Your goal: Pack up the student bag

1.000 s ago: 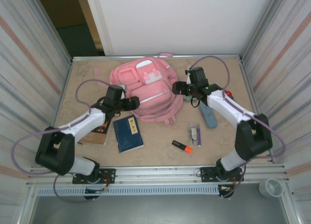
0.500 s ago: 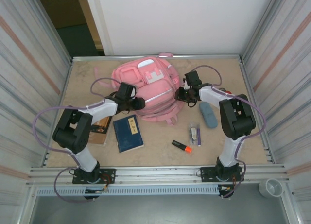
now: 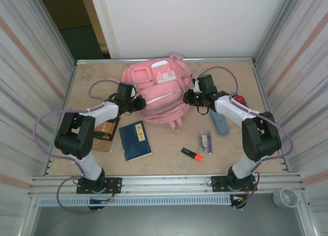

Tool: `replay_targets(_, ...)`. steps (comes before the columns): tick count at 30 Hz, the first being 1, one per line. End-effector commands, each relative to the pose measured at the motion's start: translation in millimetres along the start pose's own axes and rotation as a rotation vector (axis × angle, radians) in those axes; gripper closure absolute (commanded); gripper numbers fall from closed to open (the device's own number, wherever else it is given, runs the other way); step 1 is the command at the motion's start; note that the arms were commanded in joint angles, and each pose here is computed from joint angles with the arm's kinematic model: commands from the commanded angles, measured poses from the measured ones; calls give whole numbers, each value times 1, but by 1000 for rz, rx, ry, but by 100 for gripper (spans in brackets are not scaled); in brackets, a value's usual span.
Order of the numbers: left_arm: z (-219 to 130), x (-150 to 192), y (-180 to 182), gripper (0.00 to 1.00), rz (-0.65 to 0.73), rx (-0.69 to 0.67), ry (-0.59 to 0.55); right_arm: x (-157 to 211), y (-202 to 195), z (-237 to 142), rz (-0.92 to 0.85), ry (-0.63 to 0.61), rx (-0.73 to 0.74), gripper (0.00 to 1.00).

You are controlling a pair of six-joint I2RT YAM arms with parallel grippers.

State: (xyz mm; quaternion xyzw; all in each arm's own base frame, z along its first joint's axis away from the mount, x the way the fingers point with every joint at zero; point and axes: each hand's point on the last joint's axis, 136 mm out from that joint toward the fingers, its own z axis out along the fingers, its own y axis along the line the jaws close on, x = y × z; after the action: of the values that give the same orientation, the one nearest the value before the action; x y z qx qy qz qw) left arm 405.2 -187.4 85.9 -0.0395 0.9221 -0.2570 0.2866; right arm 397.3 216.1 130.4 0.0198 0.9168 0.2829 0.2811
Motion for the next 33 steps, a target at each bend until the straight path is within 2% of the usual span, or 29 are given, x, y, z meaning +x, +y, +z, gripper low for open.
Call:
replay_targets(1,-27,-36,-17,100,31,76,-130,-2,40,-7,-29,1,-133,87)
replay_targets(7,-54,-51,-24,100,72,76,-196,-3,40,-6,-47,14,-125,87)
replay_targets(11,-74,-50,-52,100,104,156,-208,-15,11,-3,-38,35,-33,85)
replay_targets(14,-81,-28,-82,100,165,201,-191,-29,-11,6,-49,89,18,83)
replay_targets(18,-70,18,-121,100,249,270,-116,-41,-32,23,-68,124,51,82)
replay_targets(22,-54,32,-138,100,323,299,-71,-65,-53,34,-54,117,85,80)
replay_targets(28,-62,47,-139,54,371,330,-23,-86,-64,51,-49,112,58,69)
replay_targets(32,-94,48,-100,28,358,203,-100,-105,-80,51,-88,116,143,56)
replay_targets(33,-101,47,-85,24,335,154,-130,-111,-81,45,-101,106,173,55)
